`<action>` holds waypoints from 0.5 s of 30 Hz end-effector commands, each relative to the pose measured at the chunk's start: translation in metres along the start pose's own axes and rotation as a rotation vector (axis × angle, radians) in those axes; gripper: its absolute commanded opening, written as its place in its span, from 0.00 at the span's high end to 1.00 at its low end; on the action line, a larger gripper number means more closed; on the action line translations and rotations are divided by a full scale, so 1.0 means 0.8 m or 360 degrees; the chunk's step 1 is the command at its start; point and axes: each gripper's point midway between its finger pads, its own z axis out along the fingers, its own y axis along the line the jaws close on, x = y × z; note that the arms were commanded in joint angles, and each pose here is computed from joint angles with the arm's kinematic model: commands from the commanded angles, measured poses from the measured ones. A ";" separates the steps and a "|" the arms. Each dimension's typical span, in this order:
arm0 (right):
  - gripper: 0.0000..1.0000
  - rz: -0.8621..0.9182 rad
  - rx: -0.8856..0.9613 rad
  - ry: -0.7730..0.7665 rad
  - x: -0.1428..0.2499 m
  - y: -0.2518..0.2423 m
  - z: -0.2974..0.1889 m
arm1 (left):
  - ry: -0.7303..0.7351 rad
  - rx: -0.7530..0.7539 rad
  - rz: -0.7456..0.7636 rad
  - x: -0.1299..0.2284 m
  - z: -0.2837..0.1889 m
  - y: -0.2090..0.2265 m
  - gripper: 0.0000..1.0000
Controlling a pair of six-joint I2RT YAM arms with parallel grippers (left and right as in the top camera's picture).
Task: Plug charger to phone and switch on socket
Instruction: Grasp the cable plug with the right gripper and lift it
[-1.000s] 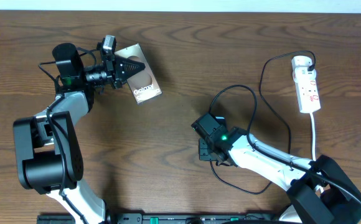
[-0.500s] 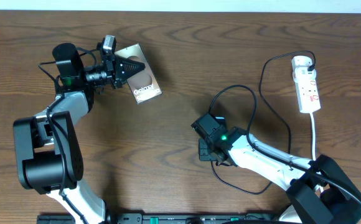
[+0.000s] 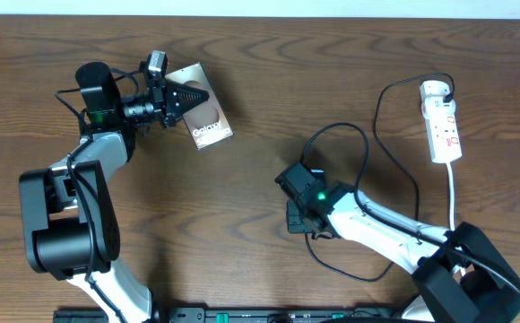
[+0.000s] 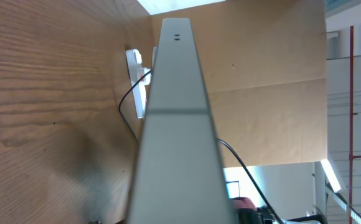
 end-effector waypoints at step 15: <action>0.99 -0.0726 -0.1174 -0.0043 -0.076 0.175 -0.210 | -0.0072 0.0000 0.0070 -0.016 -0.034 -0.010 0.93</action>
